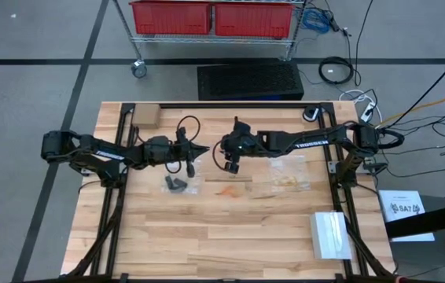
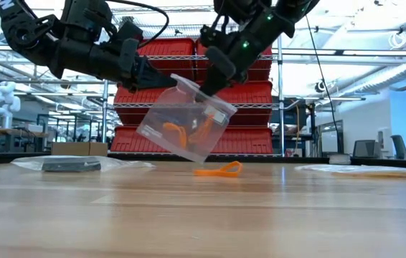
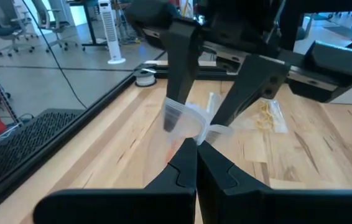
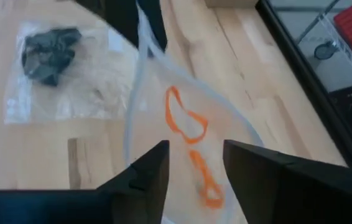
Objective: Sort rubber bands
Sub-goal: Put the orange rubber band into the transparent zip bag
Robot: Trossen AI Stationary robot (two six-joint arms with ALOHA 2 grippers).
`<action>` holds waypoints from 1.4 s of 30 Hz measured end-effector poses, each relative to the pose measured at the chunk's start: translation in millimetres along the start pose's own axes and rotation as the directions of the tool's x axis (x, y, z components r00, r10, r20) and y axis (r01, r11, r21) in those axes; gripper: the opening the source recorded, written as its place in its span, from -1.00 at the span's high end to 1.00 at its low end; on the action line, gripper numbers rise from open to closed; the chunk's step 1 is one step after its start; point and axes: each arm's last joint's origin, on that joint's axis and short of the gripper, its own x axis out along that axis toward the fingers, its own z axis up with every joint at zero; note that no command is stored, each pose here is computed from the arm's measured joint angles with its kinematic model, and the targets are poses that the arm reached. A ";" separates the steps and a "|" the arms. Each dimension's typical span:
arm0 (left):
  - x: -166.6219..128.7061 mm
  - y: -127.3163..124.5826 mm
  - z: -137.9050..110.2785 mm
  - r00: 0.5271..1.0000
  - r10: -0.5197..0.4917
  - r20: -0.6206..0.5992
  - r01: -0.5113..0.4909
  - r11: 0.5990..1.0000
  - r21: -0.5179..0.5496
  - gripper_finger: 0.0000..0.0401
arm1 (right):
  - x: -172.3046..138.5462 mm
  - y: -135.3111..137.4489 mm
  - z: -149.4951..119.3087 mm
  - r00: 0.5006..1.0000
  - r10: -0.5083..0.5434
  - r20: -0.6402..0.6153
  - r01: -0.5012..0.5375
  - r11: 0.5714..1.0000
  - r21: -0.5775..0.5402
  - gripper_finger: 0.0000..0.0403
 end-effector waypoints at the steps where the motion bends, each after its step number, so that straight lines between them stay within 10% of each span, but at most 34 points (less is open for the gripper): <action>1: 0.0 0.0 0.1 1.000 0.000 0.001 0.000 1.000 0.000 1.00 | 0.0 0.1 0.8 1.000 0.000 0.008 0.000 1.000 -0.008 0.28; 10: 0.0 0.0 0.5 1.000 0.000 0.005 0.000 1.000 -0.001 1.00 | 7.4 2.7 -1.6 1.000 0.005 0.007 -0.005 1.000 -0.022 0.94; 15: 0.0 -0.3 1.3 1.000 -0.001 0.013 0.001 1.000 -0.002 1.00 | 17.6 5.5 -5.1 1.000 0.005 0.005 -0.005 1.000 -0.007 0.95; 30: -0.1 -2.1 1.6 1.000 -0.008 0.016 0.008 1.000 -0.002 1.00 | 16.1 7.9 -5.3 1.000 0.011 0.000 -0.011 1.000 0.019 -0.07; 42: 0.0 -2.4 1.9 1.000 -0.008 0.017 0.008 1.000 -0.001 1.00 | -45.8 5.9 9.0 0.999 0.042 0.005 -0.042 0.999 0.007 -0.17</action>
